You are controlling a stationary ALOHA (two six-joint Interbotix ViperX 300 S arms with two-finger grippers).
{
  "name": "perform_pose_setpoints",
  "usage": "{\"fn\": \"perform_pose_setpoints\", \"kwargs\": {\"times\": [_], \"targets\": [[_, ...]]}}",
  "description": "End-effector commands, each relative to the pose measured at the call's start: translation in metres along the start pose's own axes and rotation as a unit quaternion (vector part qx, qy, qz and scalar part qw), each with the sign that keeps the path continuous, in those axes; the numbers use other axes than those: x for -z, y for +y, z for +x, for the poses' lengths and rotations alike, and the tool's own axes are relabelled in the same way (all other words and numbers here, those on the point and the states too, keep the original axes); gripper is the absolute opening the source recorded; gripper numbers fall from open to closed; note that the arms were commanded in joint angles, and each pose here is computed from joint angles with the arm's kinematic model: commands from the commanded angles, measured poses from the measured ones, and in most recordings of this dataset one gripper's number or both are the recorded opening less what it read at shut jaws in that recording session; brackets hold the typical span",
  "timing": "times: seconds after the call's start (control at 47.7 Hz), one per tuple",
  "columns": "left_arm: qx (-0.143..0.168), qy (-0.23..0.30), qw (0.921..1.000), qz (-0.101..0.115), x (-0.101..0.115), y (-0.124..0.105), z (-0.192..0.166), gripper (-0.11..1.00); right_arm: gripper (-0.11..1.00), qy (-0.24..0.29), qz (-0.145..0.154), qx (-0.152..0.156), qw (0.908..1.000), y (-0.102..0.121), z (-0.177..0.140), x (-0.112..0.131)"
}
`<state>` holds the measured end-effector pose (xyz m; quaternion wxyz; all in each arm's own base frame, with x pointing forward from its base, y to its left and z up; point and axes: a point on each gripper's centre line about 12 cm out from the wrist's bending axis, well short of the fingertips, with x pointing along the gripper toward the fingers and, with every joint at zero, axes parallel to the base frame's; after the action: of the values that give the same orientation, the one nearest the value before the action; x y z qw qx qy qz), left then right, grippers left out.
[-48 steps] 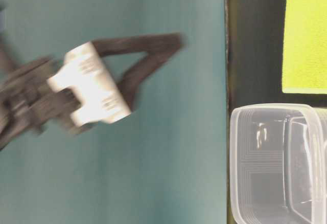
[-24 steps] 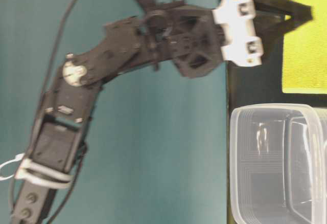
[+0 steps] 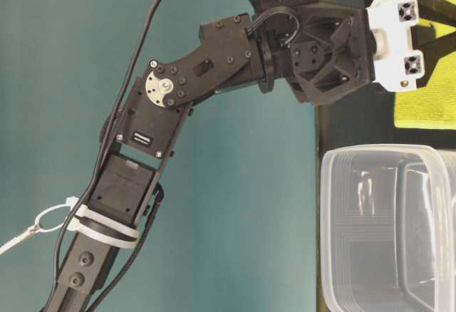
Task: Place the yellow towel into the container with the left arm.
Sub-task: 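Lift the yellow towel and carry it left over the container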
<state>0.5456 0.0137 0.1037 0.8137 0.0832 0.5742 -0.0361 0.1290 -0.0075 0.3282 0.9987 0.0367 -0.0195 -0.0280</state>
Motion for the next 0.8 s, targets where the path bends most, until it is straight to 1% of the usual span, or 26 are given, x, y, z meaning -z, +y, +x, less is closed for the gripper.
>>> {"fn": "perform_pose_setpoints", "kwargs": {"times": [0.0, 0.042, 0.168, 0.231, 0.252, 0.314, 0.419, 0.503, 0.566, 0.65, 0.713, 0.776], "targets": [[0.004, 0.001, 0.9998, 0.018, -0.001, -0.014, 0.005, 0.73, 0.75, -0.010, -0.002, 0.000, 0.9999, 0.001, -0.002, -0.011], [0.004, -0.001, 0.9997, 0.023, -0.003, -0.015, 0.001, 0.62, 0.75, -0.009, -0.001, 0.000, 1.0000, 0.001, -0.002, -0.011], [-0.002, -0.027, 0.9994, 0.022, -0.015, -0.011, -0.022, 0.26, 0.75, -0.011, -0.001, 0.000, 0.9999, 0.001, -0.003, -0.012], [-0.006, -0.042, 0.9989, 0.020, -0.022, -0.007, -0.036, 0.10, 0.75, -0.011, -0.001, 0.000, 0.9999, 0.001, -0.003, -0.012], [-0.007, -0.048, 0.9986, 0.020, -0.025, -0.006, -0.042, 0.07, 0.75, -0.011, -0.001, 0.000, 0.9999, 0.001, -0.003, -0.012], [-0.010, -0.065, 0.9977, 0.019, -0.033, -0.004, -0.061, 0.06, 0.75, -0.011, -0.001, 0.000, 0.9999, 0.001, -0.003, -0.012], [-0.015, -0.091, 0.9956, 0.019, -0.045, -0.002, -0.107, 0.06, 0.75, -0.011, 0.000, 0.000, 0.9999, 0.001, -0.003, -0.012], [-0.016, -0.093, 0.9954, 0.018, -0.045, -0.002, -0.143, 0.06, 0.75, -0.011, 0.001, 0.000, 0.9999, 0.001, -0.003, -0.012], [-0.016, -0.089, 0.9958, 0.016, -0.039, -0.002, -0.169, 0.06, 0.75, -0.010, 0.000, 0.000, 0.9999, 0.001, -0.003, -0.012], [-0.015, -0.071, 0.9973, 0.010, -0.023, 0.002, -0.206, 0.06, 0.75, -0.008, -0.002, 0.000, 1.0000, 0.001, -0.002, -0.010], [-0.015, -0.061, 0.9980, 0.002, -0.010, 0.006, -0.228, 0.06, 0.75, -0.005, -0.001, 0.000, 1.0000, 0.000, -0.002, -0.007], [-0.016, -0.058, 0.9982, -0.001, 0.003, 0.006, -0.247, 0.06, 0.75, -0.002, 0.000, 0.001, 1.0000, 0.000, -0.001, -0.004]]}}
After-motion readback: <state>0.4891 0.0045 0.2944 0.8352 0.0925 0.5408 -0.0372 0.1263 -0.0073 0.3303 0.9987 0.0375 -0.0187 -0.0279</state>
